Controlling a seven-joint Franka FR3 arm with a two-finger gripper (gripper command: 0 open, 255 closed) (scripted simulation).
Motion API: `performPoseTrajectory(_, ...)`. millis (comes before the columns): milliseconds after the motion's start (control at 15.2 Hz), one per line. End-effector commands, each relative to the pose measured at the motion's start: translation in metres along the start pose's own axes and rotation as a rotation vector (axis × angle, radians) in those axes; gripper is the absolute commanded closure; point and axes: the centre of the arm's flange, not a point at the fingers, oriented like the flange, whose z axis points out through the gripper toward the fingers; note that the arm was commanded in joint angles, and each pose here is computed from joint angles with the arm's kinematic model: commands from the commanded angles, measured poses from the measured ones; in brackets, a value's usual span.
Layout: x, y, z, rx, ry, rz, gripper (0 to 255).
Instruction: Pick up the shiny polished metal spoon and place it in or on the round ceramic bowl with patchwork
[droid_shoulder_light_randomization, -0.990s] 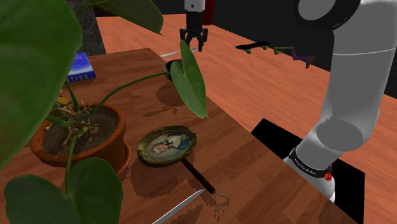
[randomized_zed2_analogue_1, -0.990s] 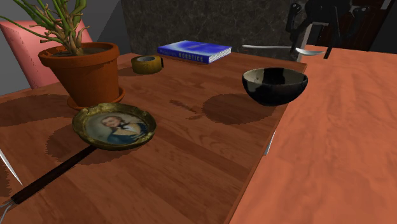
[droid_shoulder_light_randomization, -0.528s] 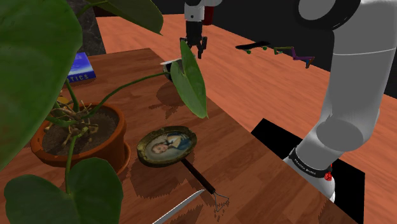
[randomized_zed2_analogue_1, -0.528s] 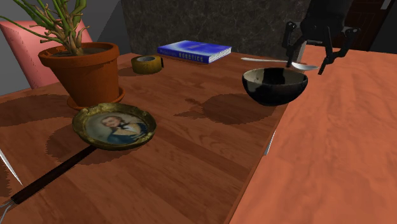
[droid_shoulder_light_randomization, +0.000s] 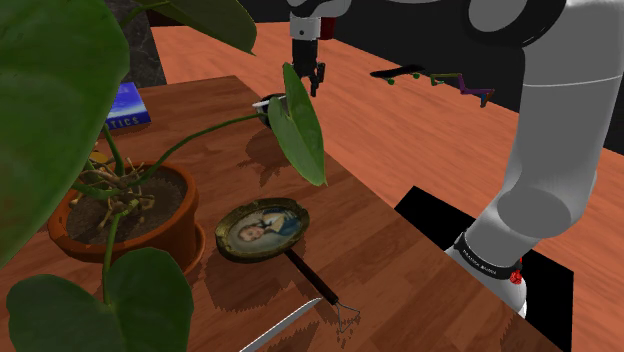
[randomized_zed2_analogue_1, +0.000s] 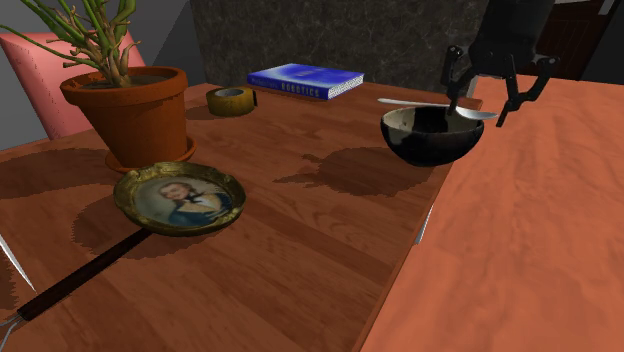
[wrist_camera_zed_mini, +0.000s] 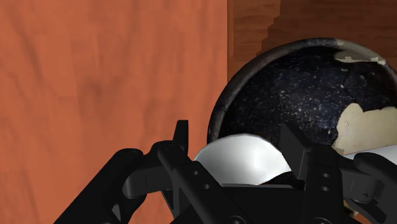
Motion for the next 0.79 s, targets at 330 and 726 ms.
performPoseTrajectory(330, 0.0, 0.0, 0.0, 0.0, 0.0, 0.0, 0)
performPoseTrajectory(726, 0.0, 0.0, -0.05, 0.0, 0.0, 0.0, 0)
